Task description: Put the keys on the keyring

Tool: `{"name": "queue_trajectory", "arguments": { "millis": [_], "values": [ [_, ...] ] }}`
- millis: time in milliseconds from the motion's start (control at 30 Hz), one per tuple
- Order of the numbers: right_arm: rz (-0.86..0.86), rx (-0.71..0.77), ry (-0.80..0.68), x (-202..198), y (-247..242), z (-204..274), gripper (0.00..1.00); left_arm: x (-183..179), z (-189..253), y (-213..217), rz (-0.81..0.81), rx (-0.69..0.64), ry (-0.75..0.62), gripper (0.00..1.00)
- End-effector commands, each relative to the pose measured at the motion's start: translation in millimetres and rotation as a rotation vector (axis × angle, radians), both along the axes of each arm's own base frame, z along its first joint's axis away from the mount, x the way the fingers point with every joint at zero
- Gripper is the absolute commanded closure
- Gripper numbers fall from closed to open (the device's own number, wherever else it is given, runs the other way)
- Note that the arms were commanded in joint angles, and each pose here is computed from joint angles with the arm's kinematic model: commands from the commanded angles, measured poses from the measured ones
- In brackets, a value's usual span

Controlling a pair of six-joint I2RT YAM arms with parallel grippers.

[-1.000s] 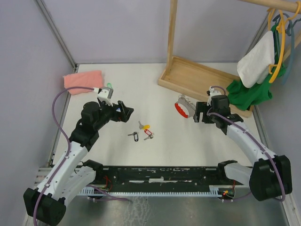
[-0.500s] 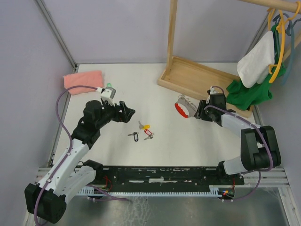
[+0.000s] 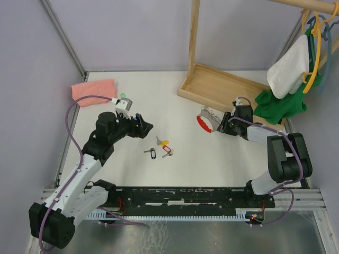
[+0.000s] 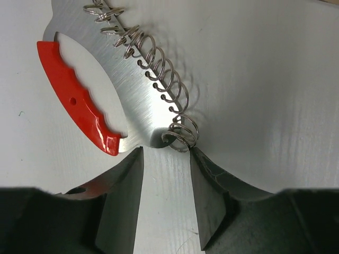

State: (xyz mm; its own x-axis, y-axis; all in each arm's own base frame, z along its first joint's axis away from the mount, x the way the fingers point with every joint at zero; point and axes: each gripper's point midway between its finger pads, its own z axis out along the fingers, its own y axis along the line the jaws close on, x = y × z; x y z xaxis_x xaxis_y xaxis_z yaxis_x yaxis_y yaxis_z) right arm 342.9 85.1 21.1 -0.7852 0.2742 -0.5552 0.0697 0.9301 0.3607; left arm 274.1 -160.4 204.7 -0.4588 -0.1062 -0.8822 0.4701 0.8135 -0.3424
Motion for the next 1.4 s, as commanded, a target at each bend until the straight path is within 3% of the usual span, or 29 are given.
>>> {"name": "queue_trajectory", "arguments": {
  "millis": [0,367,933,1167,1367],
  "values": [
    [-0.009,0.036,-0.046,16.8,4.7,8.1,0.52,5.1,28.1,-6.4,-0.026,-0.038,-0.064,0.15],
    [-0.044,0.006,-0.054,19.1,-2.8,9.1,0.54,4.4,26.4,-8.6,-0.039,-0.041,-0.052,0.16],
    [0.077,0.087,-0.091,25.7,19.9,17.1,0.55,3.6,19.8,-14.9,-0.072,-0.047,-0.018,0.18],
    [0.159,0.118,-0.104,24.0,37.3,25.0,0.64,1.3,18.2,-18.2,-0.092,-0.058,-0.004,0.20],
    [0.210,0.096,-0.100,19.0,52.3,26.5,0.65,-1.3,14.0,-22.6,-0.115,-0.071,0.023,0.21]
  ]
}}
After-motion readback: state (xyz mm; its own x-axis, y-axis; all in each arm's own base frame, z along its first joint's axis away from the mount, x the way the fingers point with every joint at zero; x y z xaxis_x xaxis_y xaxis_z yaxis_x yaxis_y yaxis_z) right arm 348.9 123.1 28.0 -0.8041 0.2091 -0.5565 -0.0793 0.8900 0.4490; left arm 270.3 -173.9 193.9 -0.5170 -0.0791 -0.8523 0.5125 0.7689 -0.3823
